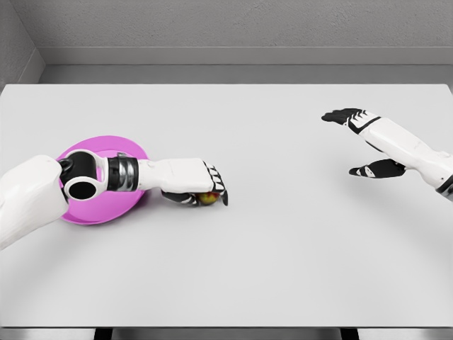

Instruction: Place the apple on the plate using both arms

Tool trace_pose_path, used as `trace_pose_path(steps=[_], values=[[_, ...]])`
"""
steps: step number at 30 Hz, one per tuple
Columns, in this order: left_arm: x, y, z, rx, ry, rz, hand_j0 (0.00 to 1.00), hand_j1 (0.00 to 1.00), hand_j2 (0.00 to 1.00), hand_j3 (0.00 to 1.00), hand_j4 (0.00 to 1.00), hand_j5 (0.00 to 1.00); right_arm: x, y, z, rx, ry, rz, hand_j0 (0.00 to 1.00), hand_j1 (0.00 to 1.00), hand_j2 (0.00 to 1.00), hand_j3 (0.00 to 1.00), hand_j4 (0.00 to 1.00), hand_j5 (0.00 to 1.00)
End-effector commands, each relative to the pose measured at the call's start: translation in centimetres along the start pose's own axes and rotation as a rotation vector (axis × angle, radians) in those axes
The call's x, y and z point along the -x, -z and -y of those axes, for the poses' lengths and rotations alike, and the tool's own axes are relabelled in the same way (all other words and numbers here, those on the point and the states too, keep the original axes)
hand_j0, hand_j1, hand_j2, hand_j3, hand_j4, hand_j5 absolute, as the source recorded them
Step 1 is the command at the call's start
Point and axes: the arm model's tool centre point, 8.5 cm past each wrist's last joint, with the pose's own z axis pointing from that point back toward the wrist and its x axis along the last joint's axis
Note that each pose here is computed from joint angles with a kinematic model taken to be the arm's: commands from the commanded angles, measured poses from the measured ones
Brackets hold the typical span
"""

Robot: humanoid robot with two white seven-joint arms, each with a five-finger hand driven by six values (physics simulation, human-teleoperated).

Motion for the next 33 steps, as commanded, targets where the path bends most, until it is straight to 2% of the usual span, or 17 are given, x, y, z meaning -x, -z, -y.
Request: trace_pose_path(steps=[1, 14, 19, 24, 33], values=[[0.0, 0.0, -0.2, -0.008, -0.005, 0.001, 0.61, 0.61, 0.61, 0.61, 0.61, 0.61, 0.0, 0.0, 0.1, 0.005, 0.006, 0.001, 1.00, 1.00, 1.00, 1.00, 1.00, 1.00], [0.0, -0.3, -0.7, -0.013, 0.007, 0.000, 0.61, 0.61, 0.61, 0.61, 0.61, 0.61, 0.0, 0.0, 0.1, 0.005, 0.006, 0.001, 1.00, 1.00, 1.00, 1.00, 1.00, 1.00], [-0.1, -0.7, -1.5, -0.022, 0.025, 0.001, 0.61, 0.61, 0.61, 0.61, 0.61, 0.61, 0.0, 0.0, 0.1, 0.005, 0.006, 0.001, 1.00, 1.00, 1.00, 1.00, 1.00, 1.00], [-0.2, -2.4, -2.3, -0.034, 0.051, -0.011, 0.61, 0.61, 0.61, 0.61, 0.61, 0.61, 0.0, 0.0, 0.1, 0.005, 0.006, 0.001, 1.00, 1.00, 1.00, 1.00, 1.00, 1.00], [-0.2, -3.4, -2.8, -0.043, 0.064, -0.020, 0.61, 0.61, 0.61, 0.61, 0.61, 0.61, 0.0, 0.0, 0.1, 0.005, 0.005, 0.002, 1.00, 1.00, 1.00, 1.00, 1.00, 1.00]])
